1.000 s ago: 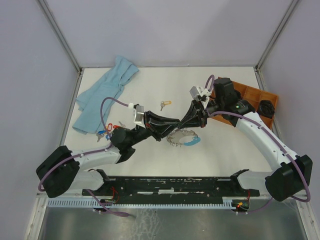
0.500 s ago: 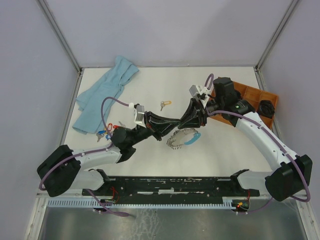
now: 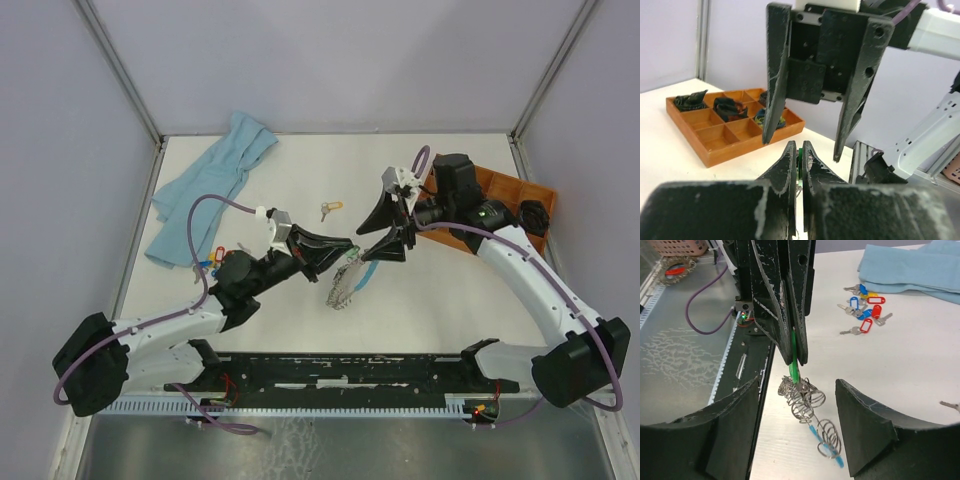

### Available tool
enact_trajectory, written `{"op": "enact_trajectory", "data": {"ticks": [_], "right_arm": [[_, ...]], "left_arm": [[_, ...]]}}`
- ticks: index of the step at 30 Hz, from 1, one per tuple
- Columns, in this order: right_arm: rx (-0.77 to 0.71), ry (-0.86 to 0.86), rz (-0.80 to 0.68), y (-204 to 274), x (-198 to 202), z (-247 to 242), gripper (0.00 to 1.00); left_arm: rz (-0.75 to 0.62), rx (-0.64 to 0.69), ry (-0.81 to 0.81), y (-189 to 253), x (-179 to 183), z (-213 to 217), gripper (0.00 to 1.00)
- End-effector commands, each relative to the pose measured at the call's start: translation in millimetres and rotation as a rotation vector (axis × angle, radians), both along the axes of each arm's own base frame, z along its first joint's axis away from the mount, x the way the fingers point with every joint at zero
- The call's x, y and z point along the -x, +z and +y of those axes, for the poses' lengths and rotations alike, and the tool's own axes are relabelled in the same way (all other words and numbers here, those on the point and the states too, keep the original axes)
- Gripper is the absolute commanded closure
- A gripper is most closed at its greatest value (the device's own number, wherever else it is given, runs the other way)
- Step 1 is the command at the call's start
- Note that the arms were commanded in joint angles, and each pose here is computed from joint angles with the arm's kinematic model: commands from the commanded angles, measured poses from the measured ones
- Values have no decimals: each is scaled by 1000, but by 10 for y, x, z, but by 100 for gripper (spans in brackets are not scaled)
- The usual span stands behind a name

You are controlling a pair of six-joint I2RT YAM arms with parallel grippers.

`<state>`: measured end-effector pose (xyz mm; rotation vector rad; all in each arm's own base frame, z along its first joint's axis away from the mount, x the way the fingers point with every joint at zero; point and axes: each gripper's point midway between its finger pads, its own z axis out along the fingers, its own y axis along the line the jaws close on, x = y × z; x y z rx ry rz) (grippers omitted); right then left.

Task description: Remove the keys from the keyring

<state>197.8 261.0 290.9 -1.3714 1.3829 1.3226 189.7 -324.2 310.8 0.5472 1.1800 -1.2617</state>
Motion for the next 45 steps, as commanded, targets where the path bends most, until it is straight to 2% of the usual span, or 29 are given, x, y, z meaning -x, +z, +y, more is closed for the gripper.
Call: {"op": "enact_trajectory", "data": {"ticks": [1, 6, 14, 22, 29, 33, 45], "right_arm": [[9, -46, -126, 235, -39, -96, 30], [41, -48, -159, 185, 18, -162, 37], [45, -14, -137, -33, 71, -134, 59], [62, 26, -186, -396, 54, -41, 68], [50, -28, -161, -465, -80, 37, 69], [21, -62, -124, -456, -154, 88, 64], [-53, -38, -44, -307, -100, 161, 62]], "left_arm": [[-39, 13, 88, 315, -107, 83, 97], [33, -19, 136, 284, -210, 101, 97], [77, -25, 189, 348, -304, 130, 97], [58, -17, 183, 495, -280, 141, 97], [46, -6, 182, 567, -235, 191, 97], [42, -2, 169, 593, -206, 185, 97], [43, 13, 145, 626, -164, 173, 97]]}}
